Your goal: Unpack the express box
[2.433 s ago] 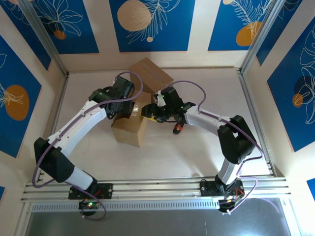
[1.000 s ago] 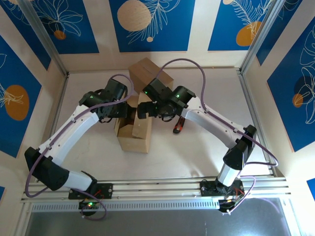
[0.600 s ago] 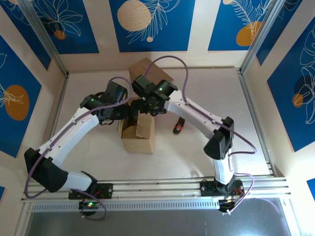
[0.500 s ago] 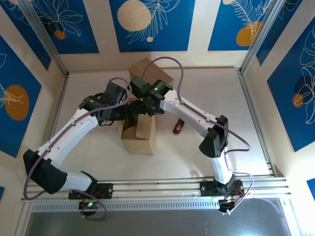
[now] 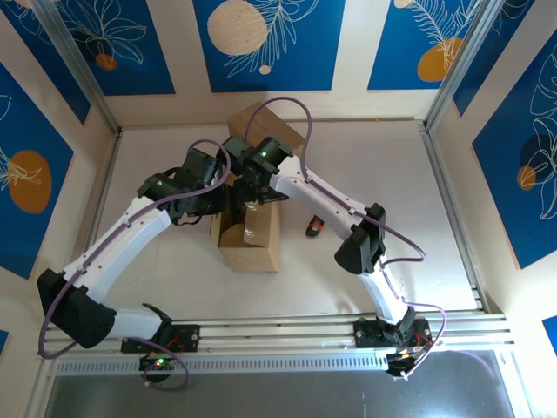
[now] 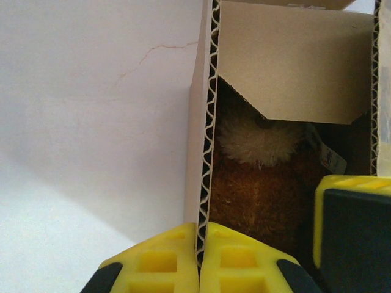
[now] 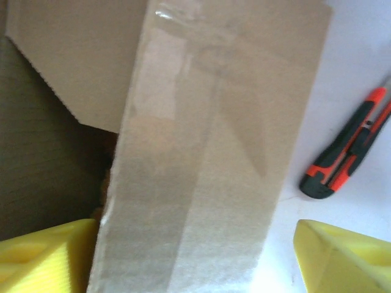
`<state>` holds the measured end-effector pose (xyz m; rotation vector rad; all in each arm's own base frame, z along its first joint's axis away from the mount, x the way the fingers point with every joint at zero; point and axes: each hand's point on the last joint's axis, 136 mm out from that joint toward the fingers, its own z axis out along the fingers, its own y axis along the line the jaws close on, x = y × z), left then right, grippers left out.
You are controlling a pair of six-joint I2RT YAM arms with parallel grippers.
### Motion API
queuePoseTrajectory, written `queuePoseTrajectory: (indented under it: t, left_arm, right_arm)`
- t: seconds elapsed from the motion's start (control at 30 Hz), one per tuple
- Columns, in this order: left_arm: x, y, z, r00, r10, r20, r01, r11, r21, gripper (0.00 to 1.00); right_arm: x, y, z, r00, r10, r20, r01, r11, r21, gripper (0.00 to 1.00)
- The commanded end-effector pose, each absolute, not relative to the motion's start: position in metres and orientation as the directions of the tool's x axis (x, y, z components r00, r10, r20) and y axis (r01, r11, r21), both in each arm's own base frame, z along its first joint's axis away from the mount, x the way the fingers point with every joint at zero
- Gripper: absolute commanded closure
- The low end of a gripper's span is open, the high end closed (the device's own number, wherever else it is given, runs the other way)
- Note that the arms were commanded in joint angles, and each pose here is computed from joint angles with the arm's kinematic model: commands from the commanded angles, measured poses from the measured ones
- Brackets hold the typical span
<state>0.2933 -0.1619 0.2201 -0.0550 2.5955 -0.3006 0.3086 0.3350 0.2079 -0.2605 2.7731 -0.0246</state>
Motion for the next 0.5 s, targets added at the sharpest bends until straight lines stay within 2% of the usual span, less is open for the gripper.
queuePoseTrajectory:
  t: [0.0, 0.37, 0.43, 0.47]
  left_arm:
    - [0.297, -0.168, 0.234, -0.839, -0.123, -0.53, 0.03, 0.962, -0.271, 1.0]
    - [0.299, -0.167, 0.233, -0.839, -0.115, -0.532, 0.029, 0.966, -0.256, 1.0]
    - [0.299, -0.167, 0.234, -0.839, -0.118, -0.531, 0.027, 0.966, -0.257, 1.0]
    - [0.299, -0.167, 0.234, -0.839, -0.118, -0.532, 0.028, 0.966, -0.258, 1.0]
  right_arm:
    - [0.293, 0.312, 0.214, -0.916, -0.239, -0.322, -0.178, 0.962, -0.208, 0.21]
    - [0.289, 0.276, 0.229, -0.919, -0.233, -0.319, -0.125, 0.937, -0.325, 0.37]
    - [0.288, 0.273, 0.227, -0.923, -0.228, -0.31, -0.12, 0.936, -0.331, 0.43]
    - [0.288, 0.271, 0.225, -0.926, -0.225, -0.304, -0.118, 0.936, -0.332, 0.51]
